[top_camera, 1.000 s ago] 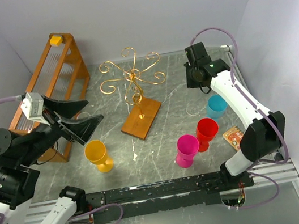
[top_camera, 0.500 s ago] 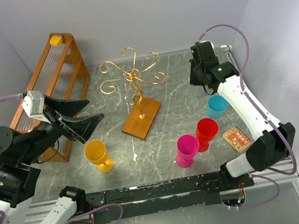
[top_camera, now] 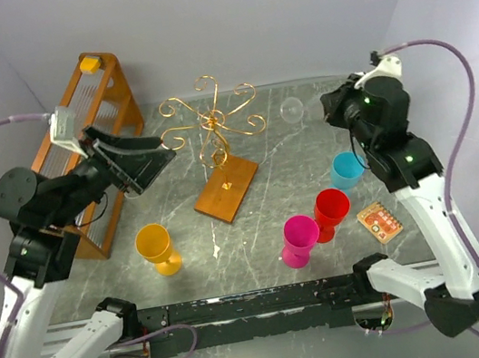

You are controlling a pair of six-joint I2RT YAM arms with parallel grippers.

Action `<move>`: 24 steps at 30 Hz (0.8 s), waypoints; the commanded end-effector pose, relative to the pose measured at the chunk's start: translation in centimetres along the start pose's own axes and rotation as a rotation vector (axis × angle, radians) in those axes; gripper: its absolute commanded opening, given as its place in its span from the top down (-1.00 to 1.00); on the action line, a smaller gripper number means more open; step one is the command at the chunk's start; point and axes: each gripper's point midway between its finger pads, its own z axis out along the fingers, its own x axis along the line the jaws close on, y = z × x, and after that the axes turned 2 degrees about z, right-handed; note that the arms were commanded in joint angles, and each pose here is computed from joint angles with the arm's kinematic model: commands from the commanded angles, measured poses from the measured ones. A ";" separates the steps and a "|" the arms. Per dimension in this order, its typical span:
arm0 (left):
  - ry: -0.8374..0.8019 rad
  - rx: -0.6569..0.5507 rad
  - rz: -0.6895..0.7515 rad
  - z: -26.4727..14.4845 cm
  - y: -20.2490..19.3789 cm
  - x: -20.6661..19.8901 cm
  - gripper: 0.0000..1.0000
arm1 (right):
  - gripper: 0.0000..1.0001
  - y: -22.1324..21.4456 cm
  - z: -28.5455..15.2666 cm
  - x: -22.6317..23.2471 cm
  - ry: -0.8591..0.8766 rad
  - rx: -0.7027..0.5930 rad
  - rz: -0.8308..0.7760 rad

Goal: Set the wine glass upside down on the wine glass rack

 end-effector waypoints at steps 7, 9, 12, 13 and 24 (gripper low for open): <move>-0.240 -0.020 -0.245 4.6 2.5 -2.8 -0.77 | 1.00 8.7 -9.3 3.9 0.300 -0.366 0.237; -0.238 -0.052 -0.258 5.1 3.0 -2.9 -0.79 | 1.00 9.6 -10.9 4.3 0.349 -0.413 0.259; -0.200 -0.080 -0.321 6.9 2.9 -2.2 -0.81 | 1.00 10.3 -12.2 4.7 0.401 -0.454 0.306; -0.181 -0.086 -0.345 7.6 2.7 -1.7 -0.81 | 1.00 10.3 -12.4 4.8 0.417 -0.463 0.328; -0.057 -0.252 -0.585 15.2 1.4 1.0 -0.57 | 1.00 11.9 -14.1 8.0 0.675 -0.513 0.510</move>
